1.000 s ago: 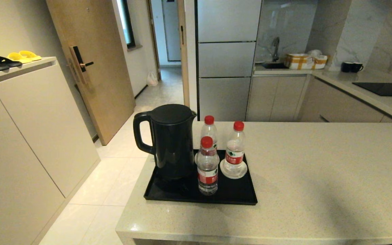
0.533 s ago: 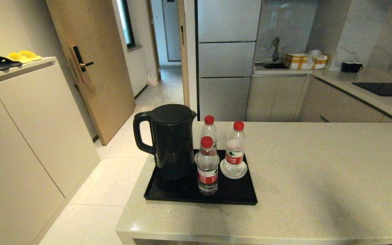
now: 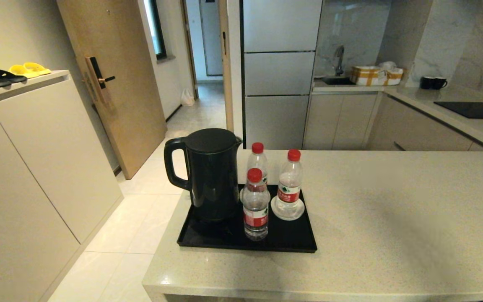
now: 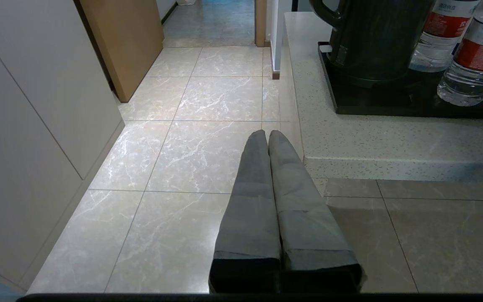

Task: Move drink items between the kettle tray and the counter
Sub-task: Pick up the bottled water

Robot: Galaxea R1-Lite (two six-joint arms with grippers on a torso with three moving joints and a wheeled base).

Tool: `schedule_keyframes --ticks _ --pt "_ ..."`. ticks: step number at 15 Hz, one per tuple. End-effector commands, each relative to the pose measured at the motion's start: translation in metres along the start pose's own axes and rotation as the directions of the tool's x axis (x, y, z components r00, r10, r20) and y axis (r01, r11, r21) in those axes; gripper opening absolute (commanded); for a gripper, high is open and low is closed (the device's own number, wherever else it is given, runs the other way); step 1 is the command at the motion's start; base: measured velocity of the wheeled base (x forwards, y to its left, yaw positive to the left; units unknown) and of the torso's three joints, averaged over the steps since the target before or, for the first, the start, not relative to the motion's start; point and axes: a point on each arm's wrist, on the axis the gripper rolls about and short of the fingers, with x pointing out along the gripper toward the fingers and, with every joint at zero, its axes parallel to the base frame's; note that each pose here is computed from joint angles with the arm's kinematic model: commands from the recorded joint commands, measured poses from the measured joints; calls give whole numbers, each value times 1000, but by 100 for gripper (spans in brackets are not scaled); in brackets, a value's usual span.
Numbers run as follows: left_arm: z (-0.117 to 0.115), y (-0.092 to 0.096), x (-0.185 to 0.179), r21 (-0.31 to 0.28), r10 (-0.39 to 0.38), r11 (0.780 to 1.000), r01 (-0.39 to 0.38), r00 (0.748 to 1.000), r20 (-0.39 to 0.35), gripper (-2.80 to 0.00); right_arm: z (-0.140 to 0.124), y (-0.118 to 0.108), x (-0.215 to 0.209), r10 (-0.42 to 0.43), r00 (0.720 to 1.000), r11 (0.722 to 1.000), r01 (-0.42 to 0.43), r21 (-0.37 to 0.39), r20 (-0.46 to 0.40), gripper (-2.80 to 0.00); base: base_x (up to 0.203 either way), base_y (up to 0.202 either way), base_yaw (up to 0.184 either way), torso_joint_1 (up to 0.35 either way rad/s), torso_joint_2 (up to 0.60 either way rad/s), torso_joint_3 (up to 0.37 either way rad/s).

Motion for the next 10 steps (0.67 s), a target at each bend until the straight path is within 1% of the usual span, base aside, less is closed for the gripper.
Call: schedule_keyframes --ticks 1,2,3,4,5,6,7,8,9,10 --pt "0 0 0 0 1 1000 -1 1000 -2 -280 47 -2 41 122 977 992 -121 17 -176 -280 0 0 0 0 0 0" --pt "0 0 0 0 1 1000 -1 1000 -2 -280 47 -3 56 201 930 979 -198 41 -308 -280 0 0 0 0 0 0" --pt "0 0 0 0 1 1000 -1 1000 -2 -280 41 -3 74 303 851 952 -292 94 -428 -280 0 0 0 0 0 0" --pt "0 0 0 0 1 1000 -1 1000 -2 -280 37 -2 90 392 775 918 -368 150 -496 -280 0 0 0 0 0 0" --pt "0 0 0 0 1 1000 -1 1000 -2 -280 33 0 107 479 692 872 -443 207 -540 -280 0 0 0 0 0 0" --pt "0 0 0 0 1 1000 -1 1000 -2 -280 27 4 129 546 614 827 -502 252 -570 -280 0 0 0 0 0 0" --pt "0 0 0 0 1 1000 -1 1000 -2 -280 21 9 151 586 561 795 -539 278 -585 -280 0 0 0 0 0 0" --pt "0 0 0 0 1 1000 -1 1000 -2 -280 11 16 177 609 525 772 -565 292 -594 -280 0 0 0 0 0 0" --pt "0 0 0 0 1 1000 -1 1000 -2 -280 1 23 204 622 515 759 -581 293 -590 -280 0 0 0 0 0 0" --pt "0 0 0 0 1 1000 -1 1000 -2 -280 -7 30 226 633 523 751 -595 287 -571 -280 0 0 0 0 0 0"
